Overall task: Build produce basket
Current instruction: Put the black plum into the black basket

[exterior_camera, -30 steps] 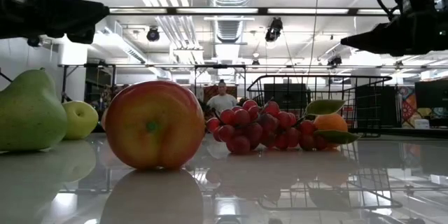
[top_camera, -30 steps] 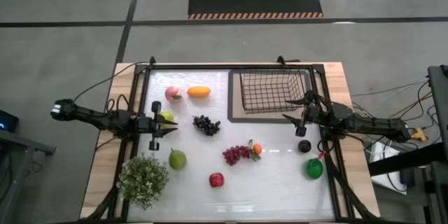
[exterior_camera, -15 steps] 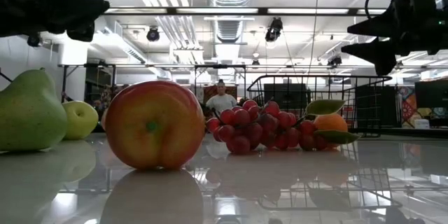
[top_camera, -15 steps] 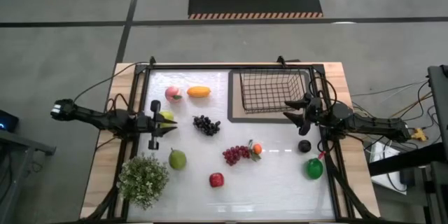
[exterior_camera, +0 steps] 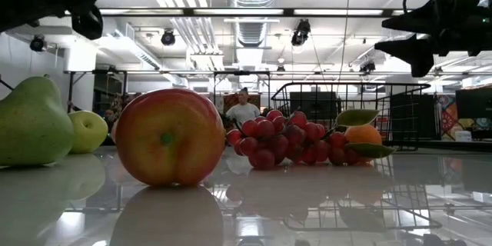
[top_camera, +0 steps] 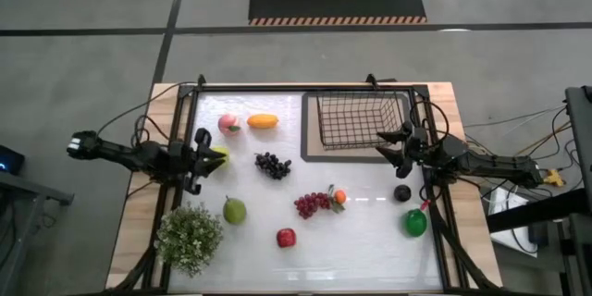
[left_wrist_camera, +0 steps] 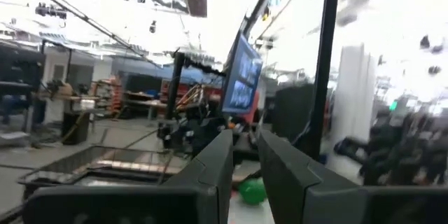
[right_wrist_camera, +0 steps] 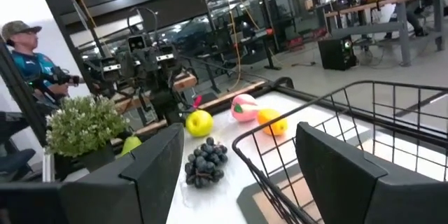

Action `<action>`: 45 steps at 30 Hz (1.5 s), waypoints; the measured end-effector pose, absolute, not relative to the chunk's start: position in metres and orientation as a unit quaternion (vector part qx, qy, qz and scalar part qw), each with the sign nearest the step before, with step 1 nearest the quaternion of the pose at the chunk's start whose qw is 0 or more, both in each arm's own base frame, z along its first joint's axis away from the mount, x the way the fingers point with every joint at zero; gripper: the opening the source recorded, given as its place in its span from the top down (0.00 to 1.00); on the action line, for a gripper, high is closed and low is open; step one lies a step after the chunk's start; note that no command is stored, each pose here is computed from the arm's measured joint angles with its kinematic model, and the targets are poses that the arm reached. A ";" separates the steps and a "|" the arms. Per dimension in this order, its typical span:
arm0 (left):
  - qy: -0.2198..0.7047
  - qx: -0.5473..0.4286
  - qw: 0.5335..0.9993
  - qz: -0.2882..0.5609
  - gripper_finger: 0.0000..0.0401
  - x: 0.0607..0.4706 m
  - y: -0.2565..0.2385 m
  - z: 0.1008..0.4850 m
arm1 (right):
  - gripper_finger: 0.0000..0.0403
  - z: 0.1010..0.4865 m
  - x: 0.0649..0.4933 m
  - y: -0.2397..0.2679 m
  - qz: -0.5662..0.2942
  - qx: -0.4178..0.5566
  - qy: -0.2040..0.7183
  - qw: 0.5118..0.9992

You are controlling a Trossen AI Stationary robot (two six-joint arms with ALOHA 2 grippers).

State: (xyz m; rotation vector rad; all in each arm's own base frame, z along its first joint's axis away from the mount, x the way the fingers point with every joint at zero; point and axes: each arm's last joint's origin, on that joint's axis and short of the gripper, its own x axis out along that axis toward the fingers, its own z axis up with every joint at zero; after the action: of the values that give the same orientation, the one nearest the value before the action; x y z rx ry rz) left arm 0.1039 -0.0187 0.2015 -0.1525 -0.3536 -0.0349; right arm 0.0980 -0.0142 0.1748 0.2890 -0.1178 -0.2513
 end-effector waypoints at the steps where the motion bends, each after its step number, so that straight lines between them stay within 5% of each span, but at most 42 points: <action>1: -0.184 -0.077 0.980 -0.018 0.86 0.103 -0.019 0.203 | 0.35 0.175 0.098 -0.015 -0.135 0.144 -0.060 0.979; 17: -0.351 0.064 0.933 0.048 0.86 0.085 -0.014 0.232 | 0.35 0.181 0.097 -0.017 -0.163 0.204 -0.105 0.960; 31: -0.367 0.121 0.919 0.078 0.86 0.082 -0.013 0.239 | 0.35 0.205 0.097 -0.011 -0.050 0.197 -0.206 0.957; 41: -0.364 0.123 0.920 0.078 0.86 0.083 -0.013 0.238 | 0.35 0.242 0.113 -0.003 -0.019 0.169 -0.176 0.970; 45: -0.360 0.124 0.921 0.077 0.86 0.084 -0.014 0.236 | 0.35 0.260 0.137 0.001 -0.019 0.166 -0.088 0.982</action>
State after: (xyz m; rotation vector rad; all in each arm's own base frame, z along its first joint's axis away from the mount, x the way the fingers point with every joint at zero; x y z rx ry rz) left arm 0.0837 -0.0135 0.2359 0.2549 -0.7403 0.1576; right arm 0.1367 0.0014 0.2598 0.3344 -0.1780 -0.0375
